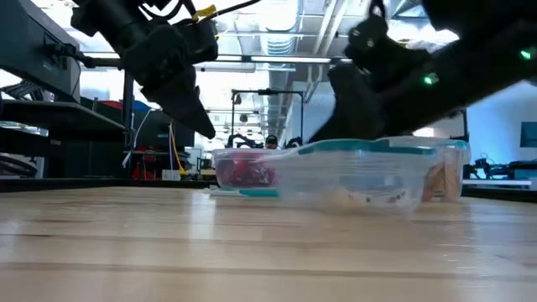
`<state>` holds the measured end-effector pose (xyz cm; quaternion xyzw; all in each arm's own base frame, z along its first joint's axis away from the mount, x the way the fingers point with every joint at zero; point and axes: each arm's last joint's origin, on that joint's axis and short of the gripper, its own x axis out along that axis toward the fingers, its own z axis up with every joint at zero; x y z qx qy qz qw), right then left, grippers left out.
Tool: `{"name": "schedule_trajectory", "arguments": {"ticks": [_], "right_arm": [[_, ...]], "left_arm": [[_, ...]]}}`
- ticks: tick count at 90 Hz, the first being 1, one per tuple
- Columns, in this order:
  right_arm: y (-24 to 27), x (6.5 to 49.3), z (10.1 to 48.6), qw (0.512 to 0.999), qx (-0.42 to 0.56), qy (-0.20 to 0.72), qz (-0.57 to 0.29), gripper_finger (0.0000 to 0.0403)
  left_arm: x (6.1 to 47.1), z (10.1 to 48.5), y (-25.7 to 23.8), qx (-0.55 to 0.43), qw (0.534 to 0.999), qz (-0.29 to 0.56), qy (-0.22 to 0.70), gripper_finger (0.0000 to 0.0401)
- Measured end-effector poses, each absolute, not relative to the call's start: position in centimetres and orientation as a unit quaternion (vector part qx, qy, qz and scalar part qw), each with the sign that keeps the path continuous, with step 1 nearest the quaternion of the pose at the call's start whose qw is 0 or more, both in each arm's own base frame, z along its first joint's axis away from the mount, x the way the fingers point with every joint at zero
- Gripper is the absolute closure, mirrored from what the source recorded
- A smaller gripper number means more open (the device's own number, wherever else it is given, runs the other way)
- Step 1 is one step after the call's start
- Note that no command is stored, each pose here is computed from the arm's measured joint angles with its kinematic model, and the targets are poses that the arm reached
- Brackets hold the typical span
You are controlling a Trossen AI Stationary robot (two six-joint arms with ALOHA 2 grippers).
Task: Sort candy
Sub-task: Close the rectangular transparent bin
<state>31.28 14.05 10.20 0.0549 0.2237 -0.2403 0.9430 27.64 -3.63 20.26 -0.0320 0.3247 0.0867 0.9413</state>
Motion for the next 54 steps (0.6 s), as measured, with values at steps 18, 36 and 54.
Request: {"name": "schedule_trajectory", "arguments": {"ticks": [18,36,54], "right_arm": [[15.6,31.7,11.7,0.962,0.05,0.268,-0.008,0.0319],[15.6,31.1,14.2,0.965,0.032,0.258,0.036,0.0322],[16.7,30.3,15.3,0.972,0.099,0.203,-0.064,0.0326]], "left_arm": [[27.7,20.3,-3.8,-0.04,0.943,0.075,0.323,0.0288],[27.7,20.4,-4.7,-0.059,0.945,0.049,0.318,0.0288],[27.8,21.0,-6.3,-0.045,0.957,0.004,0.287,0.0288]]}}
